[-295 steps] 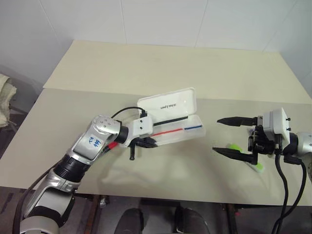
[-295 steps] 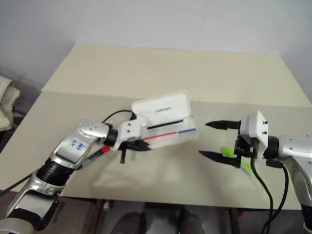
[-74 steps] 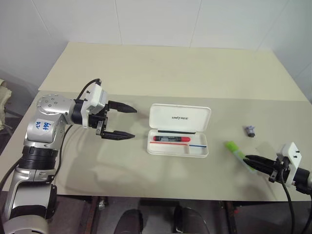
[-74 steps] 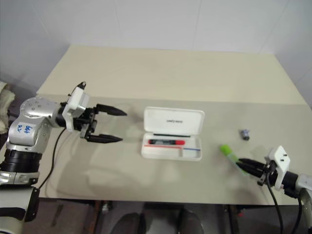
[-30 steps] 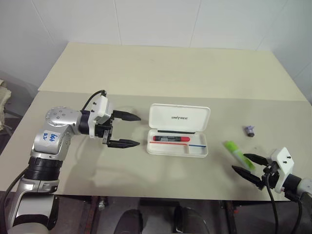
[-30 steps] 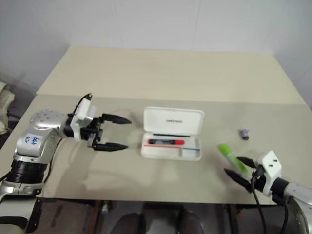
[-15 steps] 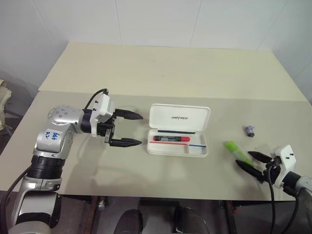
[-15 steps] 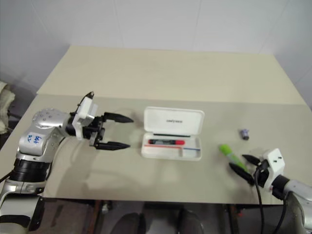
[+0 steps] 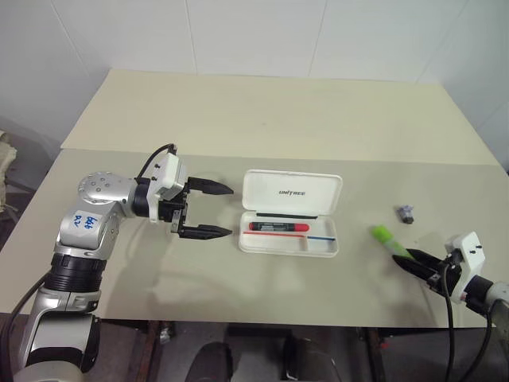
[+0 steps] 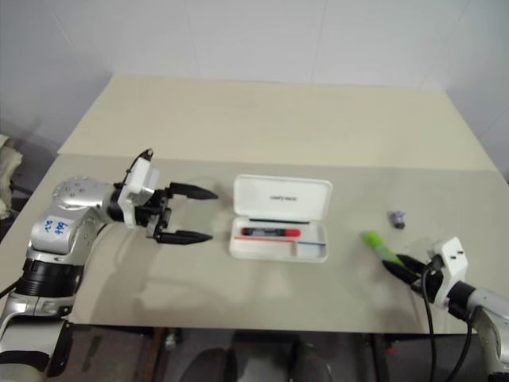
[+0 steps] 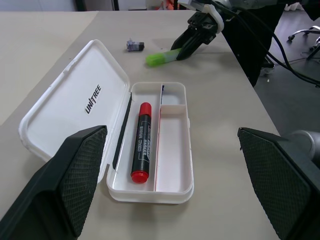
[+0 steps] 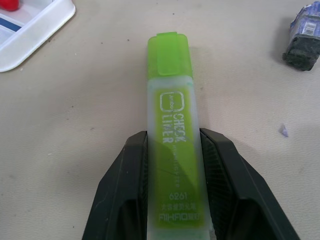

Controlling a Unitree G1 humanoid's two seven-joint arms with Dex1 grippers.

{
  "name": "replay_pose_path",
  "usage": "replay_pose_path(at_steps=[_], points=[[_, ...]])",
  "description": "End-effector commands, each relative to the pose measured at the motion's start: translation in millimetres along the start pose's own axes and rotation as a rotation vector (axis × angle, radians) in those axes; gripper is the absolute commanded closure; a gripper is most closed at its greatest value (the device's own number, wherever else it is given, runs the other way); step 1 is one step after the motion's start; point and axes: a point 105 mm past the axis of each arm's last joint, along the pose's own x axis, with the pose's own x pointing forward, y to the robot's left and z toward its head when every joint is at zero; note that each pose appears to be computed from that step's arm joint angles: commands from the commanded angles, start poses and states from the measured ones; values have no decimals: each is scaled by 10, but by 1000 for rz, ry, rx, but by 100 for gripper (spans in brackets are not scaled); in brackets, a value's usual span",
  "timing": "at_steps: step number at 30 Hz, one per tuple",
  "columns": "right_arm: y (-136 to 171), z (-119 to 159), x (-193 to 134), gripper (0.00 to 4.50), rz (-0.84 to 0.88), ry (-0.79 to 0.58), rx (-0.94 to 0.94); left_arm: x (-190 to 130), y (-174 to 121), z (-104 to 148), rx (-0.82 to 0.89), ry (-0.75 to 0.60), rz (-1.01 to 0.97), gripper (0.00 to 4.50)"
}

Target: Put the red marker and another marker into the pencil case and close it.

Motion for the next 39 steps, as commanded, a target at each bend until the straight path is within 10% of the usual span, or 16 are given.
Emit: replay_pose_path(at_steps=[1,20,39], points=[[72,-72,50,339,55,42,6,2,19,111,56,-23,10,0],[1121,1214,606,339,565,-191,-397,-72,-45,-11,45,2,36,0],[1831,1023,1201,339,855,-48,-480,-76,-92,-57,42,7,69,0]])
